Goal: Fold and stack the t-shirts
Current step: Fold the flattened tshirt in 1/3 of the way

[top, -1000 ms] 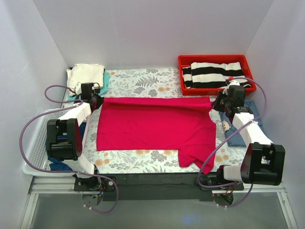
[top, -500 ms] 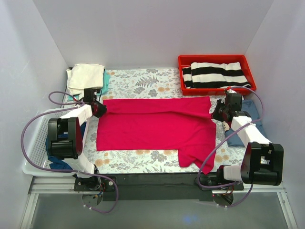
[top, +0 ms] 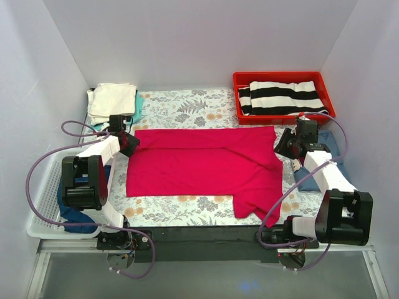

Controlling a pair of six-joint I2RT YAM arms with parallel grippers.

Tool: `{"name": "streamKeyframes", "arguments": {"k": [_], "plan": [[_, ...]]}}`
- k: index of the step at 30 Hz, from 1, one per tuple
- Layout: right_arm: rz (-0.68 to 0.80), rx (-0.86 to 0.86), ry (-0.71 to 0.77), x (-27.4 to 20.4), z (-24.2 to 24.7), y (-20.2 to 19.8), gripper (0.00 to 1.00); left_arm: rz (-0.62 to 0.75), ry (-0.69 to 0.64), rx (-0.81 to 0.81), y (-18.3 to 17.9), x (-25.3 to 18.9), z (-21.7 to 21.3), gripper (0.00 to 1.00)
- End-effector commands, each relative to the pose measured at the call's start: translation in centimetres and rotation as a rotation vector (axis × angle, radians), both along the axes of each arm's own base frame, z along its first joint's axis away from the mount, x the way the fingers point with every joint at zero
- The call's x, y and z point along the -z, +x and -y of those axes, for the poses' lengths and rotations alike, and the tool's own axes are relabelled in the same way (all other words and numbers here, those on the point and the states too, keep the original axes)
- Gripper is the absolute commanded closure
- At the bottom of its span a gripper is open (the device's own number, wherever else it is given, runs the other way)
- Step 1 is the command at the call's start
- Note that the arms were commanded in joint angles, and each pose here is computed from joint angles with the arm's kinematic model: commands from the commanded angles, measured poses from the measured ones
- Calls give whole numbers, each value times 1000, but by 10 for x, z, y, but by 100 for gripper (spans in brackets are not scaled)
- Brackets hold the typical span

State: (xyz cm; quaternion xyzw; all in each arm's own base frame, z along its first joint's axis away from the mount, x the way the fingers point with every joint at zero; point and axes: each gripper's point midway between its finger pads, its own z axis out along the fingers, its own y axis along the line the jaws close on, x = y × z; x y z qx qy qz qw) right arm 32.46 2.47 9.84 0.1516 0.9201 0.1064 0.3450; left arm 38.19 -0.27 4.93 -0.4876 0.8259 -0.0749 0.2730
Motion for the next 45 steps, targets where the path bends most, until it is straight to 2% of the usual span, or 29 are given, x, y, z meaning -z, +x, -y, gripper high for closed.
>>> {"name": "streamKeyframes", "arguments": {"k": [1, 3, 6, 10, 14, 17, 22, 26, 32, 38, 45], "plan": [[48, -101, 70, -13, -19, 30, 61, 120, -36, 69, 22, -35, 10, 64], [45, -166, 102, -12, -32, 40, 65, 118, -27, 104, 26, -34, 11, 64], [35, -213, 108, -12, -42, 60, 71, 124, 51, 68, 29, -42, -4, 64], [40, -283, 75, -15, -71, 82, 71, 107, 166, -56, 22, -53, -31, 64], [4, -321, 71, -4, -91, 93, 70, 81, 228, -142, 21, -56, -48, 64], [-8, -347, 59, 0, -105, 104, 70, 91, 221, -153, 26, -57, -48, 64], [-49, -375, 51, 12, -118, 113, 71, 143, 152, -48, 46, -59, -27, 66], [-101, -383, 21, 25, -118, 104, 71, 138, 129, -13, 52, -55, -19, 66], [-153, -420, -14, 42, -121, 84, 64, 162, 110, 12, 57, -59, -14, 66], [-171, -441, -24, 53, -127, 86, 60, 156, 93, 40, 58, -53, -9, 66], [-208, -443, -42, 71, -128, 87, 60, 172, 109, 50, 58, -60, -10, 67]]}}
